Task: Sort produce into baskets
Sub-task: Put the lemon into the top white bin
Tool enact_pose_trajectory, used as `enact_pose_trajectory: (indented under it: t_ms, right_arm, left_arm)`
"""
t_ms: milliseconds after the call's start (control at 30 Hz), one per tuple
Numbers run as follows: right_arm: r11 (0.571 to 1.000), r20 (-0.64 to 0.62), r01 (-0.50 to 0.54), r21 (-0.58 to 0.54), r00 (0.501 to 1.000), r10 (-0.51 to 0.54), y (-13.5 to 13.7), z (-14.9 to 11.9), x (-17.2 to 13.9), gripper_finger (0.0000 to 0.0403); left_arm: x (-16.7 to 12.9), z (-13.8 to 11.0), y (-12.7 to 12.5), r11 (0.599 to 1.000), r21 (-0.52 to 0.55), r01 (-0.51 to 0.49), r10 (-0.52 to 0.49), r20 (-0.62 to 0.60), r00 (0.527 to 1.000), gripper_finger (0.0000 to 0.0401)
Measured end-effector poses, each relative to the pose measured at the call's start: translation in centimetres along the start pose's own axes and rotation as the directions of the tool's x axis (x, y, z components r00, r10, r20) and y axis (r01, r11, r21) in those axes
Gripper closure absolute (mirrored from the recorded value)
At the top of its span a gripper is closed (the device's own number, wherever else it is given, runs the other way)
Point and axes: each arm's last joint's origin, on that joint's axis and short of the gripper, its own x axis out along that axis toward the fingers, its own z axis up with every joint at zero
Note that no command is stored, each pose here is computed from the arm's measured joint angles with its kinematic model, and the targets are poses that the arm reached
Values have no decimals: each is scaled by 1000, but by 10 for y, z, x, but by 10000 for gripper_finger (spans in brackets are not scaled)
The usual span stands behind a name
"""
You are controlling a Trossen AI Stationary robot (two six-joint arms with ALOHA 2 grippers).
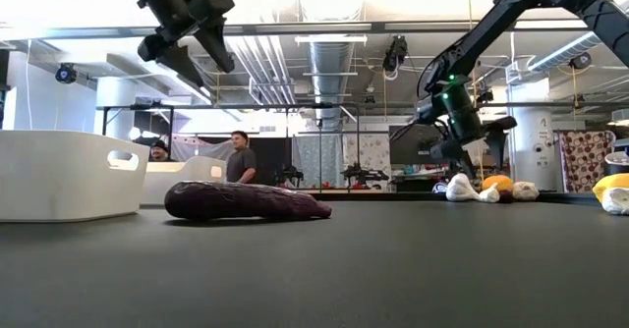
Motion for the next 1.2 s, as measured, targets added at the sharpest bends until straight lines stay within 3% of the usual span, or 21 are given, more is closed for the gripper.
enact_pose_trajectory:
  t_ms: [200,333,600,833,967,1133,1200]
  right_arm:
    - [987,27,-93,130,996,90,3,6,-17,109]
    - [943,54,-152,297,988,142,16,4,-31,112]
    - [840,93,-67,538,995,20,44,-19,-33,104]
    - [786,20,20,618,999,-41,36,-30,-21,98]
    - [721,33,32,692,997,-76,24,-41,-20,103]
    - [687,106,-14,726,990,-92,10,-53,-9,110]
    - [693,146,-65,718,987,-60,8,-52,0,110]
  left_arm:
    - [-2,-4,-6,1000,26,0,0,9,1000,86]
    - [-2,-4,-6,999,50,-20,19,26,999,86]
    - [-3,-6,-4,995,90,-35,36,-2,999,86]
    - [-3,-9,-2,993,107,-52,55,-26,998,86]
    - [-3,-7,-2,990,125,-69,69,1,998,86]
    - [-3,-6,-1,987,131,-88,86,18,996,86]
    - [-3,-6,-2,986,143,-85,82,25,996,86]
